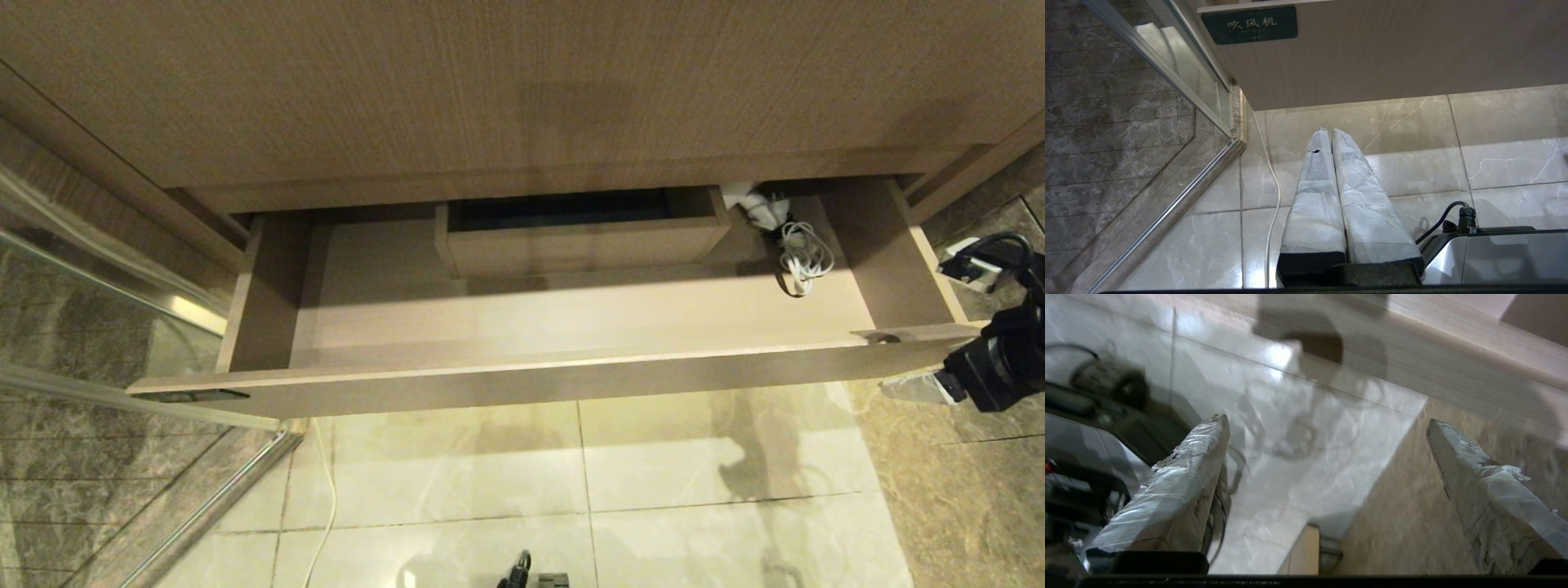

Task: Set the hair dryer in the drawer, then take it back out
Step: Pull open the drawer

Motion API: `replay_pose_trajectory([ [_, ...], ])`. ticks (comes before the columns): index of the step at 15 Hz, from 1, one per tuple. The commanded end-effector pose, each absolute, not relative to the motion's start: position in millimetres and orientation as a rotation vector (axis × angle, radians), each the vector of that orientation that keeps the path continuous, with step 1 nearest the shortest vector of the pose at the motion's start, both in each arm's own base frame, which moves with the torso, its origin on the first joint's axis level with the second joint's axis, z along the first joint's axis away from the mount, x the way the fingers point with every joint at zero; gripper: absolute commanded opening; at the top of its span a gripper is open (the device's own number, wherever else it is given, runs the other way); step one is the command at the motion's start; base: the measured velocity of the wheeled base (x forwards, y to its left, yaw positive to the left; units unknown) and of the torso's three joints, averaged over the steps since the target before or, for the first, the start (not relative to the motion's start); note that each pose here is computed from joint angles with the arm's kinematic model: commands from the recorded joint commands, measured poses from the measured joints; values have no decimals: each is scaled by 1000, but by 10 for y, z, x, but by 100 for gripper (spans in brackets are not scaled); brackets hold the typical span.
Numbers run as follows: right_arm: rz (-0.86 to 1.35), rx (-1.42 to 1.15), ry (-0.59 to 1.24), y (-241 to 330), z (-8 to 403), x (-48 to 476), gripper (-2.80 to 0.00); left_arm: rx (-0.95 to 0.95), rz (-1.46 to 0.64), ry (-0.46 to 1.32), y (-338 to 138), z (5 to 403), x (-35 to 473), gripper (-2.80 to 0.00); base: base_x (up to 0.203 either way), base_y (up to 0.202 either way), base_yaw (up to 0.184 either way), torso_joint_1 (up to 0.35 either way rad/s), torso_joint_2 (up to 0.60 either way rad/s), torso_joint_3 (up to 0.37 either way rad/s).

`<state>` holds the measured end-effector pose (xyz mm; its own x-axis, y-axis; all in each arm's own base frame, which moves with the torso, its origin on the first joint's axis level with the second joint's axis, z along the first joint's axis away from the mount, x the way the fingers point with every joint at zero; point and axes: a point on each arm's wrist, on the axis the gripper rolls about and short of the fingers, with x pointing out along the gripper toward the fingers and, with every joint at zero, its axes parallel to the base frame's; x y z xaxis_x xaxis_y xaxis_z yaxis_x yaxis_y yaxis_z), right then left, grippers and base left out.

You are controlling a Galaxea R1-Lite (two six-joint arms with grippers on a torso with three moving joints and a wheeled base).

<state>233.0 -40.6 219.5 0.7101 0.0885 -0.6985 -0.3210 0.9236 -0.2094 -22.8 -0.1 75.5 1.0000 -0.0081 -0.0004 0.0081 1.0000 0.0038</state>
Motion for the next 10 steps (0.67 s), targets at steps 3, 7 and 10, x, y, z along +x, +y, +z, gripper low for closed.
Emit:
replay_pose_trajectory([
  [3, 223, -293, 552, -427, 2358, 2753, 0, 3, -9, 0, -1, 755, -228, -280, 0, 0, 0, 0, 0, 0],
  [7, 157, -211, 315, -465, 2716, 3319, 0, 5, -9, 1, -1, 752, -227, -280, 0, 0, 0, 0, 0, 0],
  [10, 147, -194, 262, -453, 2804, 3288, 0, 4, -9, 0, -1, 755, -228, -280, 0, 0, 0, 0, 0, 0],
])
